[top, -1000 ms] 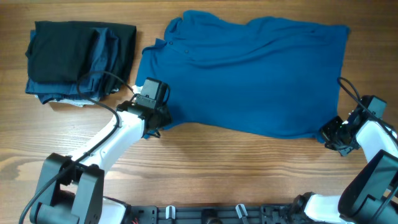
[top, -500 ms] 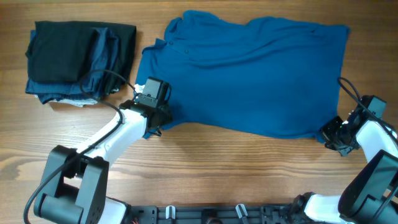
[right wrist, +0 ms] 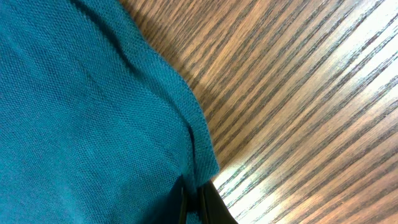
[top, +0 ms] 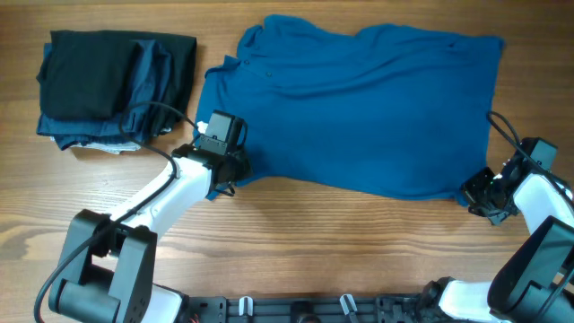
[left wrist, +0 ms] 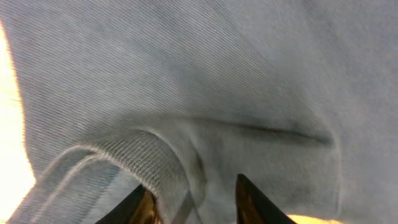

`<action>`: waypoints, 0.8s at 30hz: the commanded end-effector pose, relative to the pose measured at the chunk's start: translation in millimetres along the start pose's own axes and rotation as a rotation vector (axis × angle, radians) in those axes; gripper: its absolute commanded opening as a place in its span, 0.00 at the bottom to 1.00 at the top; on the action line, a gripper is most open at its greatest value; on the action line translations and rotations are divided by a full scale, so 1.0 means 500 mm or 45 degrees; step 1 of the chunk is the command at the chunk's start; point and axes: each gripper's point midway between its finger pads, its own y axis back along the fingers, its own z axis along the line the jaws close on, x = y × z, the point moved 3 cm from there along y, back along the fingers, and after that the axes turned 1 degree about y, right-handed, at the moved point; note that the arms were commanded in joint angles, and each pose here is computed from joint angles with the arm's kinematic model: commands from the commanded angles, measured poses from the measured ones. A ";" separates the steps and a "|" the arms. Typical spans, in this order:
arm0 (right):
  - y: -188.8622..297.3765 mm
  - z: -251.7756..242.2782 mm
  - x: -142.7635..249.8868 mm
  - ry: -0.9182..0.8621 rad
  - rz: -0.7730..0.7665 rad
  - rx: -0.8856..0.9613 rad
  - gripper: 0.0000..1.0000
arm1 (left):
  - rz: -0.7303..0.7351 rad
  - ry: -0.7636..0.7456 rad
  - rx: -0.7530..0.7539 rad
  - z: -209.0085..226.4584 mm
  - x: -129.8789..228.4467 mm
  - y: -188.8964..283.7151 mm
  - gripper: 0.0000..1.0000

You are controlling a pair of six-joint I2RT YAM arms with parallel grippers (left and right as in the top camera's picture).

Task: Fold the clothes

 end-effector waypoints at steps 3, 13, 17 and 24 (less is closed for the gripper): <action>-0.004 0.009 0.002 0.014 0.025 -0.017 0.04 | 0.049 0.016 0.070 -0.015 0.007 0.004 0.35; -0.004 0.008 0.002 0.038 0.027 -0.010 0.04 | 0.080 0.085 0.044 -0.008 0.016 -0.002 0.31; -0.004 0.008 0.002 0.041 0.027 -0.012 0.04 | 0.088 0.100 0.037 -0.006 0.019 -0.003 0.22; -0.004 0.008 0.002 0.041 0.026 -0.014 0.04 | 0.087 0.108 0.044 -0.008 0.018 -0.003 0.05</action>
